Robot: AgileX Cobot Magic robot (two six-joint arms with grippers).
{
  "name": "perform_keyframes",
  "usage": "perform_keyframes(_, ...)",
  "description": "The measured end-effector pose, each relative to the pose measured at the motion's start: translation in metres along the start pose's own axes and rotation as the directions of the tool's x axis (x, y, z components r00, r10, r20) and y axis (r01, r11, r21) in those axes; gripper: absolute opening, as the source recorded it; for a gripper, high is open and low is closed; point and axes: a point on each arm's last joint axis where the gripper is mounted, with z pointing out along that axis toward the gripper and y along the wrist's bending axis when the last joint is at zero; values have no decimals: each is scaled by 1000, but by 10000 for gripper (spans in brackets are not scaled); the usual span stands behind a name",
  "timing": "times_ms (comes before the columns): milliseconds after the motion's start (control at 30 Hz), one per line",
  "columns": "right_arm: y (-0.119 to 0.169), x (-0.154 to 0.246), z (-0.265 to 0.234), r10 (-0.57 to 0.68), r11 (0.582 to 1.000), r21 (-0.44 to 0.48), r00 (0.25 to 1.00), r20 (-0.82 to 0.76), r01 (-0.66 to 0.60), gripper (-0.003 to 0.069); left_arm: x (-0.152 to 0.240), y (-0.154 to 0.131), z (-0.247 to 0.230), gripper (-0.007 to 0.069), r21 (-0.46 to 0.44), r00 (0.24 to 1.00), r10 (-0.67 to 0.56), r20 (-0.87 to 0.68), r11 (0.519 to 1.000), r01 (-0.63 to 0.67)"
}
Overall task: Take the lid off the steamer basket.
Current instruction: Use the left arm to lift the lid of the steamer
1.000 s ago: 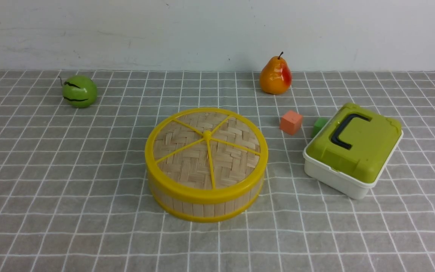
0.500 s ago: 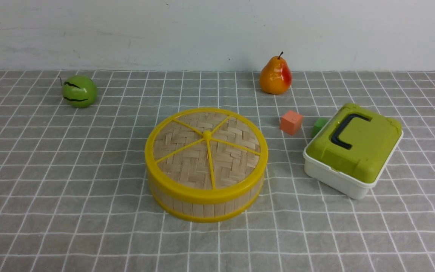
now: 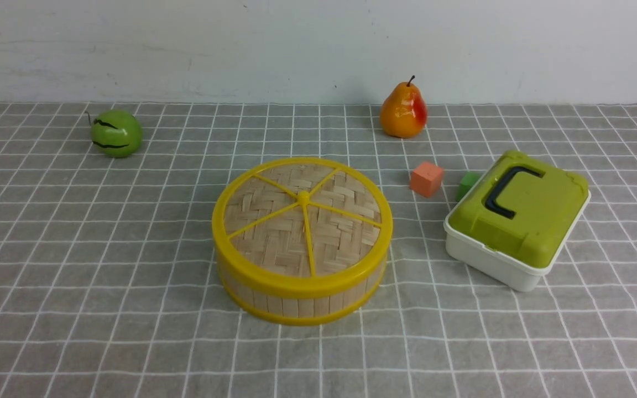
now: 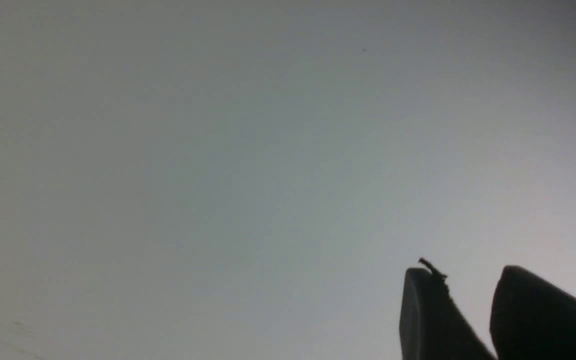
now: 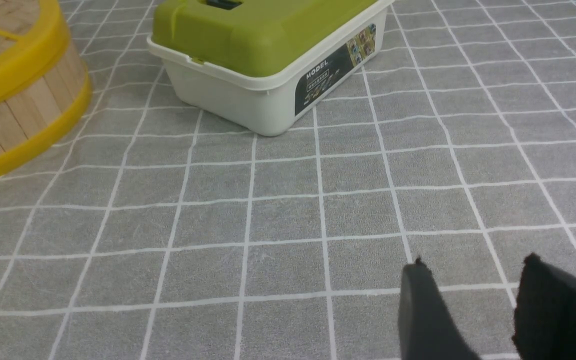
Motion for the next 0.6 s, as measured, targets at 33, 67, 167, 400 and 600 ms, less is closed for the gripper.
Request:
perform_keyframes(33,0,0,0,0,1000,0,1000,0,0,241,-11,-7,7,136,0,1000,0,-25,1000,0)
perform_keyframes(67,0,0,0,0,1000,0,1000,0,0,241,-16,-10,10,121,1,999,4,-35,1000,-4)
perform_keyframes(167,0,0,0,0,1000,0,1000,0,0,241,-45,-30,33,2,-3,987,84,-140,996,-86)
perform_keyframes(400,0,0,0,0,1000,0,1000,0,0,241,-56,-46,118,-13,29,872,308,-380,946,-322)
perform_keyframes(600,0,0,0,0,1000,0,1000,0,0,241,-16,-34,168,-13,29,697,273,-663,940,-340)
